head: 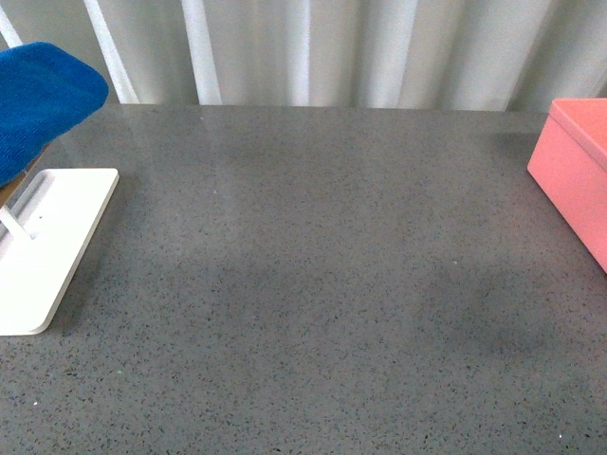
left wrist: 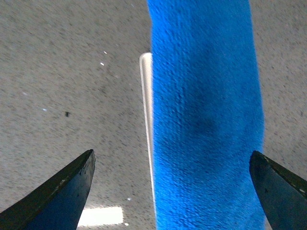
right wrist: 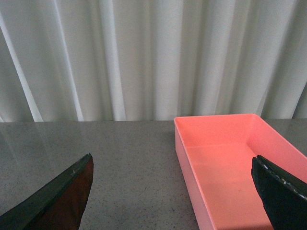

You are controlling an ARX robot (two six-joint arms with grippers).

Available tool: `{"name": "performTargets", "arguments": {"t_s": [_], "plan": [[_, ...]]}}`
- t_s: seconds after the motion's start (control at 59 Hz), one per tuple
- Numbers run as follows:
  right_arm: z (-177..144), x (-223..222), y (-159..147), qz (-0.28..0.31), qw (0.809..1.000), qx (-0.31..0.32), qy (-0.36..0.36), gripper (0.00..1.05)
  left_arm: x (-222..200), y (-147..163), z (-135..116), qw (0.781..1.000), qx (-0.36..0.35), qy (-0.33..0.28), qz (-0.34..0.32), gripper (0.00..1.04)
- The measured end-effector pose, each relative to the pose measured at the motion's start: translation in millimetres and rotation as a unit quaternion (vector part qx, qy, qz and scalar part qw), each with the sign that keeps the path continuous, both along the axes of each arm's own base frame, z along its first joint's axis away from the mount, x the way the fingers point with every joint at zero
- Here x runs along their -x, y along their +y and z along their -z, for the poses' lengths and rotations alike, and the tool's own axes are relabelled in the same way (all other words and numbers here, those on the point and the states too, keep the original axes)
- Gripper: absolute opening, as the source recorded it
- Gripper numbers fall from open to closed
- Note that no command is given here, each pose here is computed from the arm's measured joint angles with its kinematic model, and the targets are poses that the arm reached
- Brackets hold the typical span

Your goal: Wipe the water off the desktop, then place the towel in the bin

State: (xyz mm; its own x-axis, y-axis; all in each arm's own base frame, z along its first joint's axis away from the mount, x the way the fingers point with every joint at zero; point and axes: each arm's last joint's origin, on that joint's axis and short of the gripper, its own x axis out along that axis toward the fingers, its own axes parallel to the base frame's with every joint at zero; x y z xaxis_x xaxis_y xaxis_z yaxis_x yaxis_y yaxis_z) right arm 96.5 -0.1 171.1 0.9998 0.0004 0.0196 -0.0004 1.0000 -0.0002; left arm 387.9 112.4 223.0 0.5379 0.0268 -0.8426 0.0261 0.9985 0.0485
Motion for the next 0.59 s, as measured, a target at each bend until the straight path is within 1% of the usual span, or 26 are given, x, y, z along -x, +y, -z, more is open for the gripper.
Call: {"name": "performTargets", "arguments": {"t_s": [0.085, 0.169, 0.407, 0.593], "plan": [[0.0, 0.0, 0.0, 0.000, 1.000, 0.000, 0.000, 0.98, 3.1, -2.8, 6.9, 1.000, 0.007, 0.016, 0.003, 0.98], [0.0, 0.0, 0.0, 0.000, 1.000, 0.000, 0.000, 0.98, 3.9, -4.7, 11.2, 1.000, 0.006, 0.019, 0.005, 0.98], [0.0, 0.0, 0.0, 0.000, 1.000, 0.000, 0.000, 0.98, -0.5, -8.5, 15.2, 1.000, -0.001, -0.004, 0.011, 0.98], [0.0, 0.0, 0.0, 0.000, 1.000, 0.000, 0.000, 0.98, -4.3, -12.5, 18.4, 0.999, -0.026, -0.015, 0.023, 0.98]]}}
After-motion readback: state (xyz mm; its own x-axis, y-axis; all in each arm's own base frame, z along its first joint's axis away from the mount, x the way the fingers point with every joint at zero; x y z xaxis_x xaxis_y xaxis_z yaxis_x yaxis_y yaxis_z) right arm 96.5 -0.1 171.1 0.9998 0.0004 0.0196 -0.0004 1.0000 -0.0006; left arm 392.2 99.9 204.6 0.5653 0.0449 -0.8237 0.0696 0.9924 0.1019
